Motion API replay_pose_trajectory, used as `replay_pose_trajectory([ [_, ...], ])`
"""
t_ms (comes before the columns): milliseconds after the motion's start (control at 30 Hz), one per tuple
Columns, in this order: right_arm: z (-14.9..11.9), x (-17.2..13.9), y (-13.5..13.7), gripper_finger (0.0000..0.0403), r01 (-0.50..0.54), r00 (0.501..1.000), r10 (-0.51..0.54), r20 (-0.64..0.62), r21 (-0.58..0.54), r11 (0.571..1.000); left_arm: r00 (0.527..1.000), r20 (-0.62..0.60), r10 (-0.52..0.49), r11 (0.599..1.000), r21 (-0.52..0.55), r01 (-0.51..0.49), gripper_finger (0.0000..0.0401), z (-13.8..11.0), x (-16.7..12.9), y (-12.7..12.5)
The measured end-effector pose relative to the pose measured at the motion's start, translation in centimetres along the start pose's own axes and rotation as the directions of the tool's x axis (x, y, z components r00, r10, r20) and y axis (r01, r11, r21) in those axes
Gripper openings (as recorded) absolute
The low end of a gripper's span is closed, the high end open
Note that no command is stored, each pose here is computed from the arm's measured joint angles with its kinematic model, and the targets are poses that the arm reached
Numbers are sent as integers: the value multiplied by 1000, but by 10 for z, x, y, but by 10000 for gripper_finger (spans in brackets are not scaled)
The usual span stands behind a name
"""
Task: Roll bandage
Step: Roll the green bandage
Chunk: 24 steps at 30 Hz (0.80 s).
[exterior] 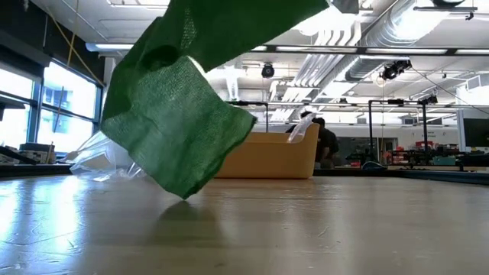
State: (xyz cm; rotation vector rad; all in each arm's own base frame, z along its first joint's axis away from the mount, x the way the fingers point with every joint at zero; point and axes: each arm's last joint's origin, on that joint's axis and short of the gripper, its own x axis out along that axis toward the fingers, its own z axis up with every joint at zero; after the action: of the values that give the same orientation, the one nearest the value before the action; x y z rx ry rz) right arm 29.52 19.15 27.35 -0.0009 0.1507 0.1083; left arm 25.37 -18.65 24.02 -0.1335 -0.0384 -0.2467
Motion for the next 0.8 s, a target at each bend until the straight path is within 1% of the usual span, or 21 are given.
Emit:
replay_pose_trajectory([
  [33, 0, -1, 1, 19, -8, 1000, 7, -4, -87, 996, 1000, 6, -2, 998, -59, 2, 88, 1, 1, 2],
  [67, -1, -2, 3, 16, -19, 1000, 17, -13, -180, 984, 1000, 8, -2, 993, -114, 3, 92, 1, 2, 4],
  [100, -2, -2, 4, 13, -32, 999, 25, -26, -282, 959, 1000, 9, 5, 985, -174, -3, 95, 1, 3, 6],
  [133, -4, -3, 5, 11, -48, 999, 34, -41, -390, 920, 1000, 10, 13, 972, -236, -11, 97, 1, 3, 9],
  [167, -6, -4, 7, 9, -65, 997, 41, -59, -491, 869, 1000, 11, 23, 954, -300, -19, 96, 2, 4, 11],
  [200, -8, -5, 9, 8, -83, 996, 46, -79, -576, 813, 999, 15, 31, 932, -361, -23, 94, 2, 5, 14],
  [233, -10, -6, 10, 8, -99, 994, 53, -92, -636, 765, 999, 17, 34, 911, -411, -24, 88, 2, 7, 17],
  [267, -11, -7, 11, 7, -107, 994, 55, -99, -669, 735, 999, 19, 39, 896, -444, -27, 81, 3, 7, 19],
  [300, -11, -7, 12, 7, -107, 994, 53, -99, -680, 725, 999, 18, 42, 890, -456, -29, 70, 3, 8, 21],
  [333, -11, -7, 12, 7, -102, 994, 48, -98, -678, 728, 999, 19, 44, 892, -451, -31, 57, 2, 9, 22],
  [367, -11, -7, 12, 7, -93, 995, 40, -95, -659, 747, 999, 18, 45, 902, -430, -32, 40, 2, 9, 22],
  [433, -11, -7, 11, 7, -57, 996, 3, -92, -592, 804, 999, 20, 45, 928, -372, -34, 14, 2, 9, 22],
  [500, -12, -7, 11, 9, -37, 996, -12, -93, -511, 859, 999, 21, 47, 950, -309, -39, 11, 2, 9, 21],
  [600, -12, -9, 13, 29, -17, 995, -21, -95, -385, 923, 998, 26, 55, 980, -191, -49, 7, 2, 7, 17],
  [667, -12, -13, 15, 55, 4, 994, -37, -103, -308, 951, 996, 33, 86, 988, -135, -81, 5, 3, 6, 15],
  [800, -15, -25, 22, 108, -8, 987, -27, -159, -221, 975, 984, 37, 174, 983, -63, -171, 4, 2, 4, 13],
])
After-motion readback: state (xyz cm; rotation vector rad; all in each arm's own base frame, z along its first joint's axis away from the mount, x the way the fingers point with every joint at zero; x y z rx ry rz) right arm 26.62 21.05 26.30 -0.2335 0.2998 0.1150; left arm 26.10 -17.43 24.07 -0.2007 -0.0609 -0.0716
